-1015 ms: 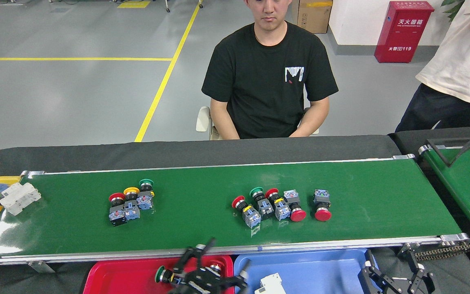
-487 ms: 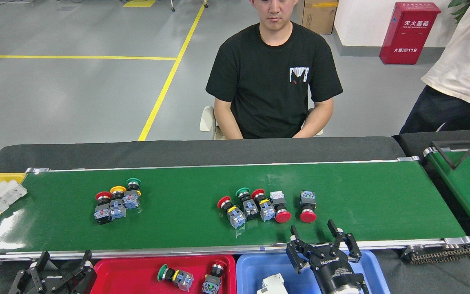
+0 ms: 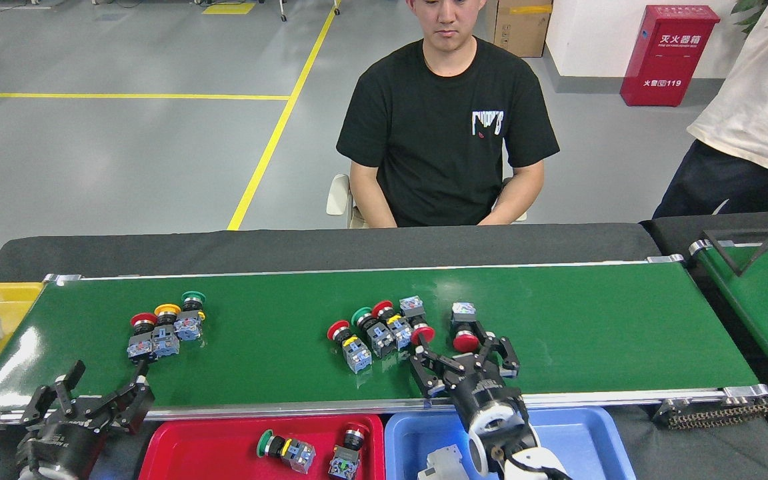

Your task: Pick switch part from conveyor to tray

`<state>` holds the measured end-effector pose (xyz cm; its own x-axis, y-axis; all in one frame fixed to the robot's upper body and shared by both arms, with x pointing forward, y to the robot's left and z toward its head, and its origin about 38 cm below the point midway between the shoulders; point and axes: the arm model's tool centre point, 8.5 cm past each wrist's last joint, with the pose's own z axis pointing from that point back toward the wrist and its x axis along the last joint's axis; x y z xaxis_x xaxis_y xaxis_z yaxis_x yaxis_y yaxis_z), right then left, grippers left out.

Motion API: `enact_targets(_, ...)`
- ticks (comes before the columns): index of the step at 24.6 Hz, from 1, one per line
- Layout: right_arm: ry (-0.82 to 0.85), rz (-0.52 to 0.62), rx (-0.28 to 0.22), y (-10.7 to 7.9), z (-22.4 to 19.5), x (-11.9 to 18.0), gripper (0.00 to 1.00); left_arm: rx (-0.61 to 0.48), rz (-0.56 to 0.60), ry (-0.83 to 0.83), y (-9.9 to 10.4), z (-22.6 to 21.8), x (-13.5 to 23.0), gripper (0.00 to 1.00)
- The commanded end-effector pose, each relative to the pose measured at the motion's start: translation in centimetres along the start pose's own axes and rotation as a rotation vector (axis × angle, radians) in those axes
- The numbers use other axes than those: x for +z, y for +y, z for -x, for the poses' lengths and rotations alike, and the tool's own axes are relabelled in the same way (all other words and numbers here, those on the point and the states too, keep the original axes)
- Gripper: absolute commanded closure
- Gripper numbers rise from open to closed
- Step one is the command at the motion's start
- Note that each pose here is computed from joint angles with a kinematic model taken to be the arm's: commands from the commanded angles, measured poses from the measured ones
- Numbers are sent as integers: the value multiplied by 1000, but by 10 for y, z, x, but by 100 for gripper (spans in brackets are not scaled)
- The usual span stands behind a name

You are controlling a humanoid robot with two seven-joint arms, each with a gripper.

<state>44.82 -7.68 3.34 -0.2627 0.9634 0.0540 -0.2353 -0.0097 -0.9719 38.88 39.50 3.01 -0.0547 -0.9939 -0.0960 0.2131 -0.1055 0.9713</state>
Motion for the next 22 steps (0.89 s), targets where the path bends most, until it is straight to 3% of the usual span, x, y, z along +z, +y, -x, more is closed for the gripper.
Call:
enact_targets(1,-35,21,4,-8,-7,-4,78,-3,-13,-5,11,4,-12,0)
enact_targets(3,-79,29,6,-10,-12,-4,95,11,-3,-1,9,5,-17,0)
enact_targets(4,-92,37,5,-13,-13,-4,99,18,2,-1,9,5,-19,0)
enact_targets(12,-136,117,-14,-29,-22,7,99,36,44,30,7,26,-32,0)
enact_targets(14,-188,156,-23,-35,-31,19,99,51,50,35,10,29,-40,0)
enact_targets(17,-427,218,-12,-37,-80,62,99,60,84,66,6,43,-46,0)
enact_targets(18,-515,228,-11,-33,-101,81,95,66,93,78,5,45,-48,0)
enact_targets(19,-625,233,-1,-29,-125,101,68,76,100,89,4,47,-50,0)
enact_targets(20,-714,227,15,-23,-144,116,14,82,105,100,3,48,-52,0)
enact_targets(21,-783,213,29,-16,-158,126,1,86,109,112,3,49,-52,3)
enact_targets(22,-826,205,40,-13,-169,132,0,86,108,120,3,49,-53,13)
